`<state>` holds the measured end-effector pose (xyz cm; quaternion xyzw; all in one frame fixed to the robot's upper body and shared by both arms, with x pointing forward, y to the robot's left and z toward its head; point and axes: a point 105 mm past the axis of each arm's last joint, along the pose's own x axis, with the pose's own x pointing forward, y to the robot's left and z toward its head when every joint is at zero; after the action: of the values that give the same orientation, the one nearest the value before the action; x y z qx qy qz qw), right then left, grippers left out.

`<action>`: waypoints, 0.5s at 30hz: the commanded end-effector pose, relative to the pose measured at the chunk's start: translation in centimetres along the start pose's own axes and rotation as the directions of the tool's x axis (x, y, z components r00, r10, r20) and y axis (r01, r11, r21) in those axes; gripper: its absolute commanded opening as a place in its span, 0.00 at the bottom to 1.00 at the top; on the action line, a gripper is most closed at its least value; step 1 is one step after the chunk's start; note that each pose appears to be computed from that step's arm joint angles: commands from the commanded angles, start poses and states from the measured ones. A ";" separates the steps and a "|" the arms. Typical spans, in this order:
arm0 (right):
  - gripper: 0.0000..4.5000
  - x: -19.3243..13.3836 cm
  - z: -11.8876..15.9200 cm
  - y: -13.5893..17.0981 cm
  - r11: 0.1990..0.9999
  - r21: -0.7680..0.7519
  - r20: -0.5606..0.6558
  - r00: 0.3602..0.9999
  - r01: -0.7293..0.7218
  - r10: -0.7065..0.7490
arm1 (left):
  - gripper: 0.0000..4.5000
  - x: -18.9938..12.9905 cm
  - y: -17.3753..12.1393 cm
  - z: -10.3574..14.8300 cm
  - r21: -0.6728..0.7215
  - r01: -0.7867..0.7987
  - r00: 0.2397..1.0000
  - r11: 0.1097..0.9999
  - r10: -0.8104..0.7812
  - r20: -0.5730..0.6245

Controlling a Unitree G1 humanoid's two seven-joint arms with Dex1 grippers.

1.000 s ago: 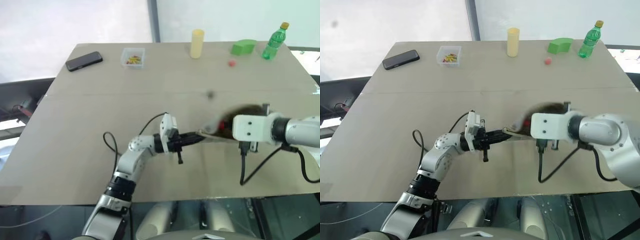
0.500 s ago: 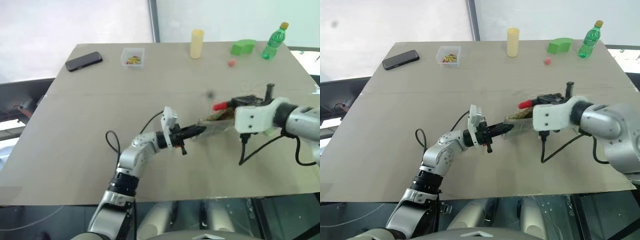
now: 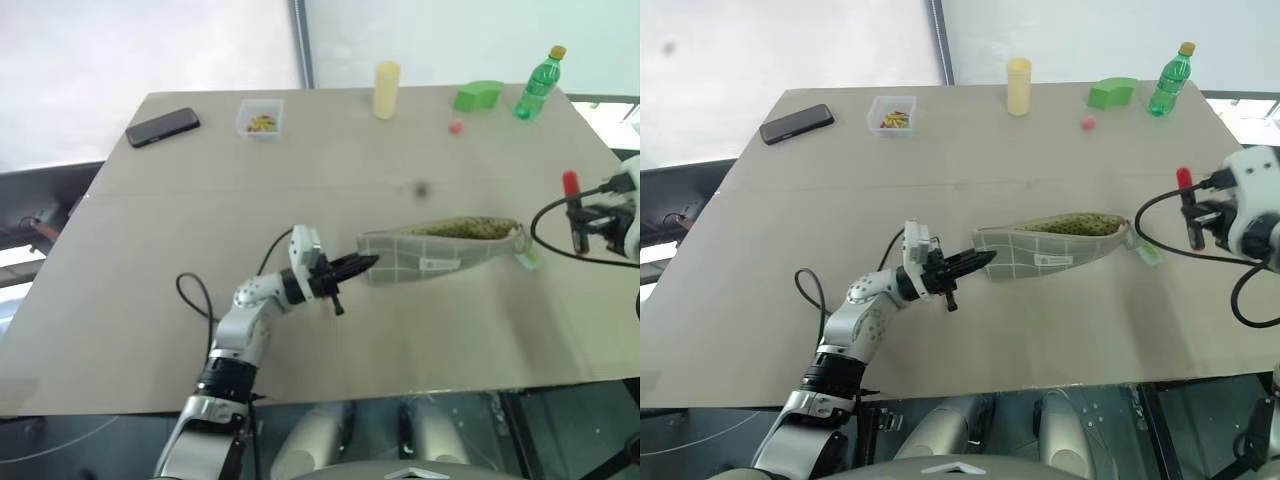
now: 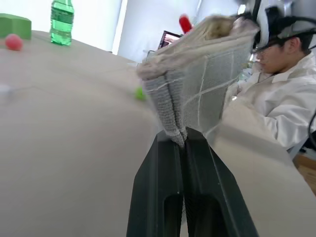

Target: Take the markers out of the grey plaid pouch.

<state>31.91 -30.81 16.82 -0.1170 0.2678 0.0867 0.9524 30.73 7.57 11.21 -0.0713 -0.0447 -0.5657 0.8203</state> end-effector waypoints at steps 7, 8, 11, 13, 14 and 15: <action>0.06 3.4 -2.7 -2.0 0.999 0.027 -0.142 0.989 -0.027 0.030 | 0.00 -2.0 -0.4 1.5 0.056 -0.040 0.999 0.998 0.040 0.011; 0.17 3.8 -2.7 -2.1 0.999 0.037 -0.141 0.990 -0.027 0.032 | 0.00 -2.2 -0.4 1.7 0.060 -0.053 0.999 0.997 0.052 0.014; 0.40 4.3 -2.2 -2.1 0.998 0.045 -0.122 0.992 -0.036 0.041 | 0.00 -2.7 -0.1 2.2 0.082 -0.098 0.995 0.992 0.097 0.023; 0.58 4.2 -1.5 -1.8 0.998 0.034 -0.090 0.994 -0.056 0.058 | 0.00 -3.1 0.3 2.7 0.110 -0.132 0.991 0.985 0.129 0.037; 0.65 4.0 -0.9 -1.6 0.997 0.031 -0.058 0.996 -0.066 0.067 | 0.00 -3.3 0.6 3.1 0.125 -0.150 0.988 0.981 0.145 0.047; 0.65 3.7 0.1 -1.4 0.997 0.017 -0.004 0.997 -0.072 0.072 | 0.00 -3.5 1.0 3.6 0.148 -0.176 0.984 0.973 0.168 0.065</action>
<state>34.50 -32.55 11.77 -0.0846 0.3458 0.1029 0.9288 30.16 10.91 12.05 -0.0497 -0.0566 -0.5048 0.8600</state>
